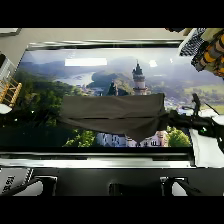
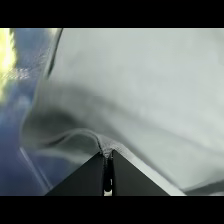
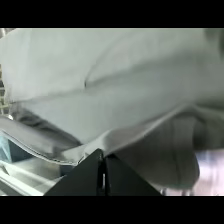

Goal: Fold the clothes and pants, and hang the long-sleeved shirts on hangers.

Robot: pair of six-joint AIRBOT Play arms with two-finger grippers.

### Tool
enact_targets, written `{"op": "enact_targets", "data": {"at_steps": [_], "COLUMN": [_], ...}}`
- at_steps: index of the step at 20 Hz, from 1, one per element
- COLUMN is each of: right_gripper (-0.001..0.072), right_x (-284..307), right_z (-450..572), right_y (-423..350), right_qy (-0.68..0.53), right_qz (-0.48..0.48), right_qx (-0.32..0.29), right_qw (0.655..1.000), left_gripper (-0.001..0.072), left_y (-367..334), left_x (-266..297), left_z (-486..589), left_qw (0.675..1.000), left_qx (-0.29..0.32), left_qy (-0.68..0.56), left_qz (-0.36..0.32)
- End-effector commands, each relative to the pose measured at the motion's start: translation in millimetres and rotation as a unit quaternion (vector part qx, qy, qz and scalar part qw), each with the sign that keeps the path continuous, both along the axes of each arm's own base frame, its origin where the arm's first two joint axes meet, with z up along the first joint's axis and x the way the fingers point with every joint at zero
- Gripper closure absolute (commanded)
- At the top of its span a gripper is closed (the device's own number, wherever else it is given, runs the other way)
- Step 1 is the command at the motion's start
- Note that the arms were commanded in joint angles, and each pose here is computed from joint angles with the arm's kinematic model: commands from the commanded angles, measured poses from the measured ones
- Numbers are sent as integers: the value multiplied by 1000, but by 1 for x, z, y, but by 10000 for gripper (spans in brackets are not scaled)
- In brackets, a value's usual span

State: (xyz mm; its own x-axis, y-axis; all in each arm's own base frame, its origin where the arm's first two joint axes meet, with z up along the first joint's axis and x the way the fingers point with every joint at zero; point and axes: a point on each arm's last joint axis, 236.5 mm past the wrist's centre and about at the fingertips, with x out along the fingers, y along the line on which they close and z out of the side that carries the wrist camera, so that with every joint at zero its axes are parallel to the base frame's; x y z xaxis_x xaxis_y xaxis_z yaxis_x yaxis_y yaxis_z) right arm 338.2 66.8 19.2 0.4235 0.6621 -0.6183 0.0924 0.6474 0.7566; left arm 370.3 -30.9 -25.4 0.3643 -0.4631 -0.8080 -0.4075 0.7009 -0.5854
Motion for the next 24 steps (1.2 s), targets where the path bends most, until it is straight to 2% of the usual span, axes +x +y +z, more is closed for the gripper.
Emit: {"op": "enact_targets", "data": {"at_steps": [1, 4, 8, 11, 16, 22, 24], "right_gripper": [683, 683, 683, 682, 682, 681, 679], "right_x": [65, 112, 145, 164, 176, 175, 171], "right_z": [-26, -23, -15, -9, -19, -65, -76], "right_y": [0, -12, -26, -47, -52, -51, -48], "right_qy": [-7, -23, -37, -53, -46, 0, 14], "right_qz": [7, -26, -50, -94, -120, -116, -111], "right_qx": [-41, -63, -74, -100, -89, -82, -78], "right_qw": [999, 997, 995, 989, 988, 990, 991], "left_gripper": [694, 694, 694, 694, 695, 693, 673], "left_y": [3, 11, 8, 14, 12, -14, -20], "left_x": [46, 79, 106, 120, 132, 127, 128], "left_z": [-6, -1, -5, -10, -29, -66, -70], "left_qw": [1000, 999, 999, 999, 998, 1000, 1000], "left_qx": [8, 13, 13, 14, 22, 18, 20], "left_qy": [-14, -34, -40, -43, -45, -12, -13], "left_qz": [-2, 12, 3, 27, 37, 14, 8]}}
